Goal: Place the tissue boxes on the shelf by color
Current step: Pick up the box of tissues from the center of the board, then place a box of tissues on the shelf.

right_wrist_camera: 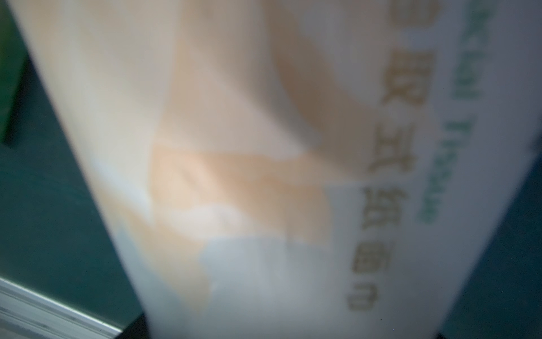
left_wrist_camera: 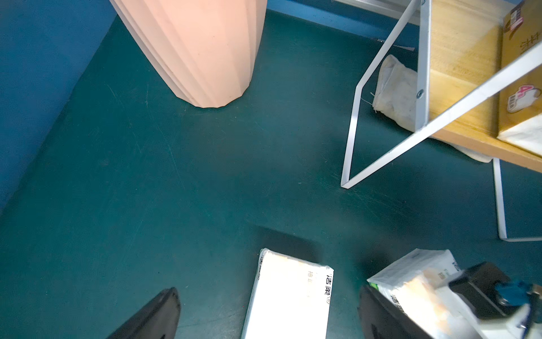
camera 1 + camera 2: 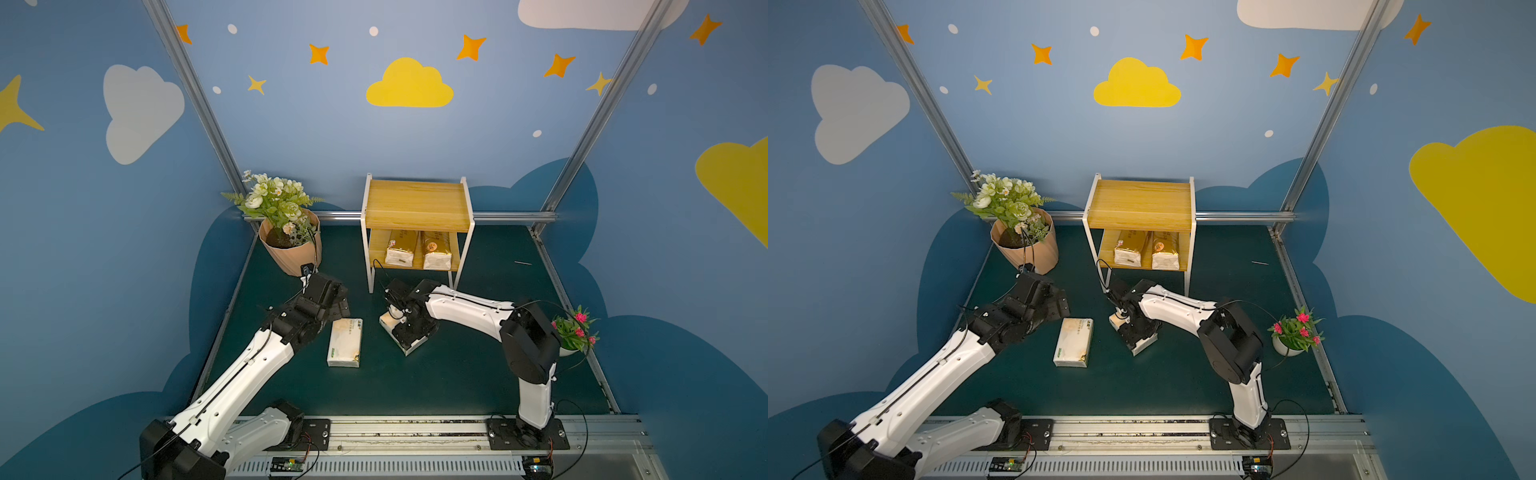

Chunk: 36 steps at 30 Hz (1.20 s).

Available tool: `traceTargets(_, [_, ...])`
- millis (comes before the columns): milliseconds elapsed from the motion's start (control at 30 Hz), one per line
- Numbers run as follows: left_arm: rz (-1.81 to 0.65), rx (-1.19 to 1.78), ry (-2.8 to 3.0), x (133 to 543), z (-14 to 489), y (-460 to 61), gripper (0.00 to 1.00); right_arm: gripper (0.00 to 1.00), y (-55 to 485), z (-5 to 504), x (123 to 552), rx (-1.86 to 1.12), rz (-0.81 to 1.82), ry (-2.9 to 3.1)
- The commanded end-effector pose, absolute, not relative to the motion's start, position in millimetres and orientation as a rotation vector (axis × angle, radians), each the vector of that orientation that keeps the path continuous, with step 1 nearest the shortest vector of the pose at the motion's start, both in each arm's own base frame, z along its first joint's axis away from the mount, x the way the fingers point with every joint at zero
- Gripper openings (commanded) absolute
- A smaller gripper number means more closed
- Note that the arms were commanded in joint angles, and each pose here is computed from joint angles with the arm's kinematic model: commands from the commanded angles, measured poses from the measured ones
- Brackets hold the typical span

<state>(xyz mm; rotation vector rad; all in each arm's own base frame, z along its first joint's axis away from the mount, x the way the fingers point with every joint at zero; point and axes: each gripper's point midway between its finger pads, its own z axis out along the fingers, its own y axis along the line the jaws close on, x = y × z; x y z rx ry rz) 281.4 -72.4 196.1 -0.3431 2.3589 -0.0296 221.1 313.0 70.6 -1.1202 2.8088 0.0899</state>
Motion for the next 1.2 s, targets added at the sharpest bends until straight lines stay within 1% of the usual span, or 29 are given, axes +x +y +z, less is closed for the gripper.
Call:
traceTargets(0, [-0.015,-0.342,2.358,282.6,194.3,-70.3,1.0,0.7,315.7,112.1,212.6,-1.11,0.124,2.726])
traceTargets(200, [-0.004,-0.327,2.37,284.2,190.3,-71.5,1.0,0.58,324.6,166.9,195.4,-1.144,0.22,2.644])
traceTargets(367, [-0.004,-0.308,2.371,287.6,190.0,-74.1,1.0,0.57,333.4,239.0,199.7,-1.143,0.314,2.504])
traceTargets(467, [-0.005,-0.302,2.371,289.3,189.3,-75.2,1.0,0.57,331.0,284.2,221.7,-1.0,0.285,2.382])
traceTargets(533, [-0.007,-0.299,2.369,290.6,189.3,-75.7,1.0,0.58,328.3,320.2,235.1,-0.966,0.287,2.284])
traceTargets(700, [-0.017,-0.277,2.371,293.2,190.1,-79.6,1.0,0.59,305.4,388.6,275.3,-0.798,0.297,2.216])
traceTargets(800, [-0.025,-0.27,2.368,295.0,191.7,-81.6,1.0,0.59,288.2,412.3,306.1,-0.723,0.236,2.177])
traceTargets(867, [-0.029,-0.271,2.365,296.1,193.4,-82.0,1.0,0.58,273.1,420.4,326.7,-0.646,0.195,2.162])
traceTargets(967, [-0.033,-0.267,2.36,296.5,195.0,-82.6,1.0,0.58,251.0,421.6,352.8,-0.514,0.201,2.182])
traceTargets(1033, [-0.033,-0.264,2.362,296.6,194.6,-82.5,1.0,0.58,248.1,421.8,363.4,-0.498,0.196,2.172])
traceTargets(1167, [-0.036,-0.254,2.373,295.8,192.4,-84.1,1.0,0.6,258.9,420.9,376.1,-0.499,0.24,2.151])
